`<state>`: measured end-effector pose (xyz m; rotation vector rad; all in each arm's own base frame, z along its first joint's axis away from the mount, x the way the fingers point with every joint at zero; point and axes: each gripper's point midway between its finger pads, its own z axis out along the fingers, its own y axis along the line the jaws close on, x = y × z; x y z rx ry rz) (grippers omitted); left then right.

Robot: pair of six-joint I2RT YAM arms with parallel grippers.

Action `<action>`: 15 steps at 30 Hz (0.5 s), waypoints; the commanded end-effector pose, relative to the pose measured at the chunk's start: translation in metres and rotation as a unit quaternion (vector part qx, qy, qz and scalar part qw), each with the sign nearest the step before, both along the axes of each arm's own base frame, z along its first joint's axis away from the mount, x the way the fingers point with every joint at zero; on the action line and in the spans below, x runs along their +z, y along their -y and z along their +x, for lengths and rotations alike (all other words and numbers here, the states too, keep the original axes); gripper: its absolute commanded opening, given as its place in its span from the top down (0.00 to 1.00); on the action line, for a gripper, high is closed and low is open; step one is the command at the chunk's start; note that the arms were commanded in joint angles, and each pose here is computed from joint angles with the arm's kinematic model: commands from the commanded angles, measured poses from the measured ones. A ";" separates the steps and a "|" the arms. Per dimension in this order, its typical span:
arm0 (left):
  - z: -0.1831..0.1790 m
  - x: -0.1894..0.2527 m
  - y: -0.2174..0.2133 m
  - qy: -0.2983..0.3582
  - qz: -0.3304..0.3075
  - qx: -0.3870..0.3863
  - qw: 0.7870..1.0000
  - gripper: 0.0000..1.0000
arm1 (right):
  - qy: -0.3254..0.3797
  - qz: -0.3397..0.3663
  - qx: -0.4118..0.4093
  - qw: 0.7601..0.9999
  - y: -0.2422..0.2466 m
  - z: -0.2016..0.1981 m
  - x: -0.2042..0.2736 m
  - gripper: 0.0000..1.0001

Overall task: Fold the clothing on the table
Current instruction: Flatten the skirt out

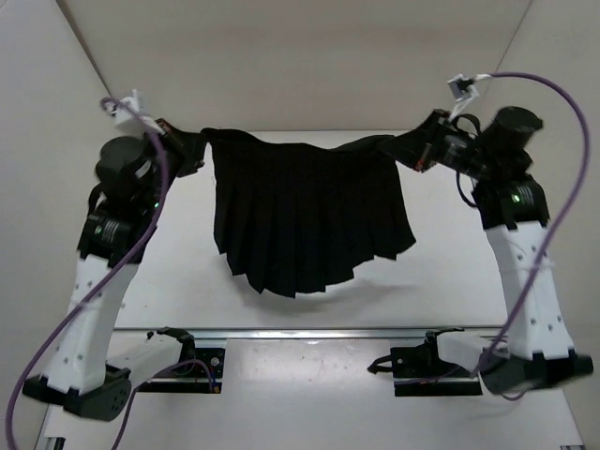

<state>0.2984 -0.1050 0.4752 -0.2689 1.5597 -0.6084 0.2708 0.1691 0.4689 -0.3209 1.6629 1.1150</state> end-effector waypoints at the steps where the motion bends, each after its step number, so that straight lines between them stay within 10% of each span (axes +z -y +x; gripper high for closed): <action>1: 0.042 -0.070 0.002 -0.103 0.065 -0.009 0.992 1.00 | -0.063 -0.005 0.023 0.998 -0.006 0.042 -0.033 1.00; 15: 0.105 0.015 -0.024 -0.055 0.121 0.039 0.990 1.00 | 0.029 -0.043 0.060 0.997 -0.003 0.130 -0.003 1.00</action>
